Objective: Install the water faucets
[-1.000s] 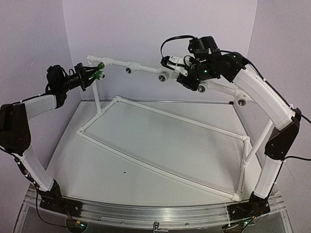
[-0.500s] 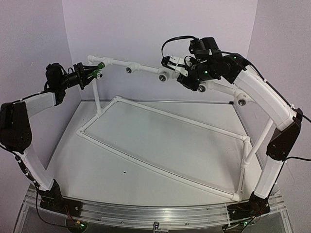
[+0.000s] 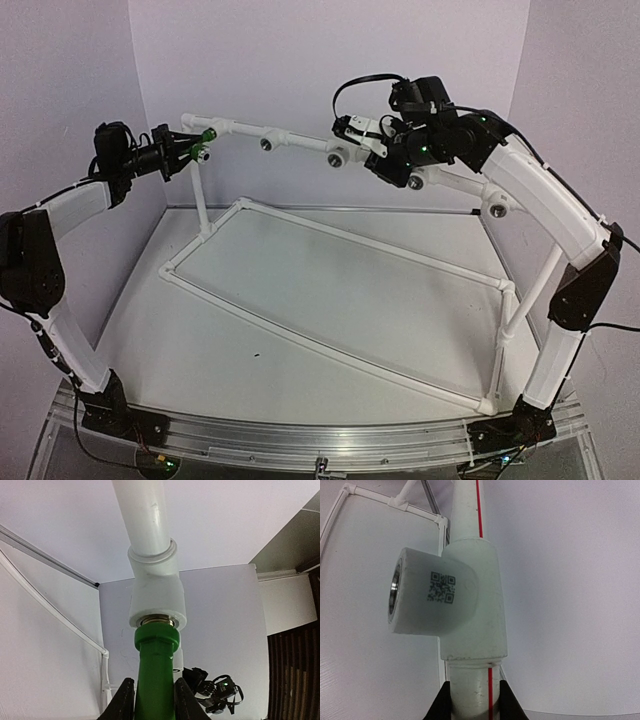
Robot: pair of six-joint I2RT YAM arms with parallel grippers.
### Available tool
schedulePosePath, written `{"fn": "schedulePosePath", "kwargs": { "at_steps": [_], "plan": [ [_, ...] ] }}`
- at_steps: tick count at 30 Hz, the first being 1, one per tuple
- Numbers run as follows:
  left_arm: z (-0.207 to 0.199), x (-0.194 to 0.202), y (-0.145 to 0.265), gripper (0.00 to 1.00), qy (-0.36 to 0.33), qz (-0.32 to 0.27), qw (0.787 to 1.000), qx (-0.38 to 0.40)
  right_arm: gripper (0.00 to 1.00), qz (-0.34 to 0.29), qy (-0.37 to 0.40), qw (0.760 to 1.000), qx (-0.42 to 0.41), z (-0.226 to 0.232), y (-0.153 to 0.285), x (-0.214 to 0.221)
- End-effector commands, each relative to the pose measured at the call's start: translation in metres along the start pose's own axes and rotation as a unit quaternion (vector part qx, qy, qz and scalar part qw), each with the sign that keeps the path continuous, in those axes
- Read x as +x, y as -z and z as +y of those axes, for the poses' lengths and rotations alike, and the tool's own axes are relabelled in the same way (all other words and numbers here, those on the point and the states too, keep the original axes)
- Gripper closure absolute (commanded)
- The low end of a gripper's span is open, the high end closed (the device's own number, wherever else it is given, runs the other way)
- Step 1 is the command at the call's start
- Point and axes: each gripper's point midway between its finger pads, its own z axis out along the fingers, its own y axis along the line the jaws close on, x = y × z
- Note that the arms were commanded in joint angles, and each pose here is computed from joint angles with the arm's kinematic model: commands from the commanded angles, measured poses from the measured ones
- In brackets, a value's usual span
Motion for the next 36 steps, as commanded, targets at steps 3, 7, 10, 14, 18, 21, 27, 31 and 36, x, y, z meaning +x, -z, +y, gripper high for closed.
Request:
{"fn": "schedulePosePath", "kwargs": {
  "at_steps": [3, 7, 10, 14, 18, 21, 27, 31, 36],
  "plan": [
    [-0.031, -0.004, -0.007, 1.0, -0.094, -0.043, 0.995, -0.007, 1.0, -0.03, -0.014, 0.992, -0.12, 0.059, 0.009, -0.013],
    [-0.028, -0.002, -0.012, 1.0, -0.096, -0.043, 0.994, -0.009, 1.0, -0.032, -0.019, 0.992, -0.125, 0.061, 0.009, -0.014],
    [-0.033, -0.002, -0.013, 1.0, -0.109, -0.047, 0.993, -0.008, 1.0, -0.032, -0.019, 0.991, -0.126, 0.062, 0.009, -0.014],
    [-0.037, -0.003, -0.012, 1.0, -0.123, -0.047, 0.991, -0.016, 1.0, -0.029, -0.016, 0.991, -0.127, 0.063, 0.008, -0.012],
    [-0.042, -0.004, -0.012, 1.0, -0.125, -0.044, 0.991, -0.017, 1.0, -0.028, -0.015, 0.992, -0.125, 0.063, 0.009, -0.011],
    [-0.049, -0.005, -0.012, 1.0, -0.136, -0.045, 0.99, -0.014, 1.0, -0.029, -0.014, 0.992, -0.125, 0.063, 0.01, -0.011],
    [-0.051, -0.008, -0.011, 1.0, -0.175, -0.044, 0.983, -0.041, 1.0, -0.031, -0.013, 0.991, -0.127, 0.063, 0.011, -0.012],
    [-0.046, -0.011, -0.009, 1.0, -0.212, -0.049, 0.974, -0.071, 1.0, -0.031, -0.011, 0.991, -0.127, 0.063, 0.011, -0.012],
    [-0.037, -0.014, -0.008, 1.0, -0.243, -0.051, 0.964, -0.093, 1.0, -0.032, -0.01, 0.992, -0.125, 0.062, 0.011, -0.012]
  ]
}}
